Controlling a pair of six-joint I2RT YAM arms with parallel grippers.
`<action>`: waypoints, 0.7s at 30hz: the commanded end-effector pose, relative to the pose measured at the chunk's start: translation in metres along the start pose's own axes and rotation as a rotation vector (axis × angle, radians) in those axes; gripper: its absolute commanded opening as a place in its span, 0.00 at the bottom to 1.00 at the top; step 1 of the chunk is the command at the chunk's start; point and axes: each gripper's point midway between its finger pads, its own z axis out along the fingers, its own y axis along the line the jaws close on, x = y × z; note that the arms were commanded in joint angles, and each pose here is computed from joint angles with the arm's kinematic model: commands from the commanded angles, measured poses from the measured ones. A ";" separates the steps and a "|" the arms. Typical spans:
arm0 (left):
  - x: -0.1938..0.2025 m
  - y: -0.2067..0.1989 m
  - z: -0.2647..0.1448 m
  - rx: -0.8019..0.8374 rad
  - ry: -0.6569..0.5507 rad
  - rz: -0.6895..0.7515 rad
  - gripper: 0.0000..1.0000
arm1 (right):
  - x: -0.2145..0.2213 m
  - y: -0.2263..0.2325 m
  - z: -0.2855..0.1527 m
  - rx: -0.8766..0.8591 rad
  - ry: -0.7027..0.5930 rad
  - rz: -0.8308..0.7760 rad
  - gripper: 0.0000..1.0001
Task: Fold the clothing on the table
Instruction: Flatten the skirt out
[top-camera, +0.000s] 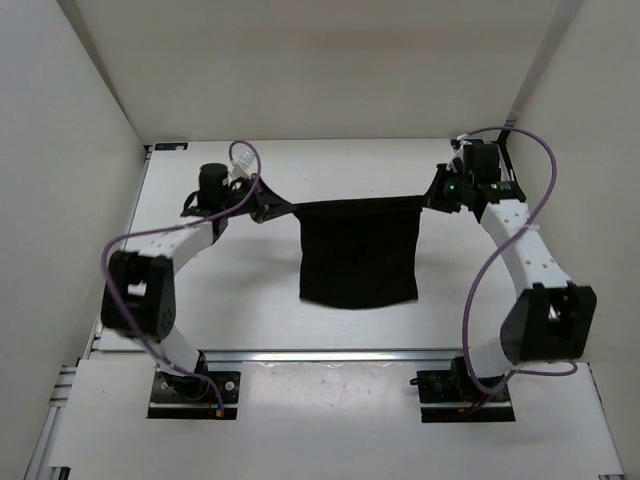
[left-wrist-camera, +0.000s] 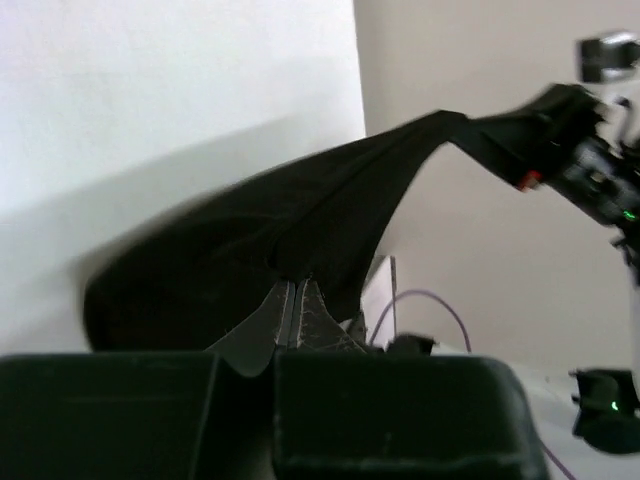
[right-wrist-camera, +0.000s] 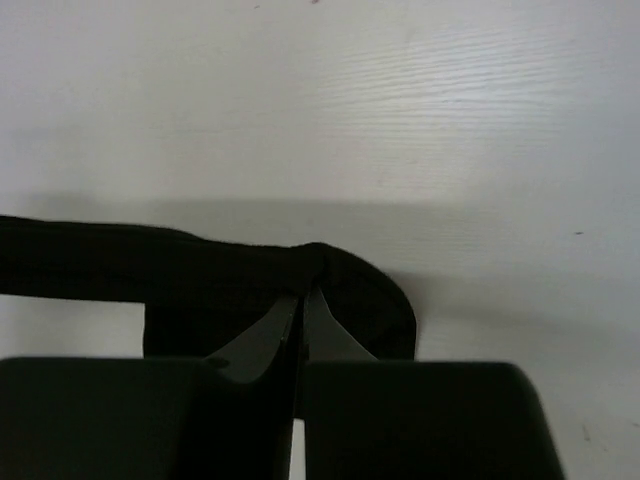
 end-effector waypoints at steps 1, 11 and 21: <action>-0.059 -0.014 0.030 -0.026 -0.073 0.117 0.00 | -0.109 0.001 -0.029 0.056 -0.280 -0.079 0.00; -0.153 -0.127 -0.008 0.153 -0.266 0.306 0.00 | -0.171 0.033 -0.085 0.048 -0.471 -0.160 0.00; 0.077 0.032 -0.030 -0.139 0.046 0.000 0.00 | 0.112 -0.011 -0.027 -0.020 0.163 0.064 0.00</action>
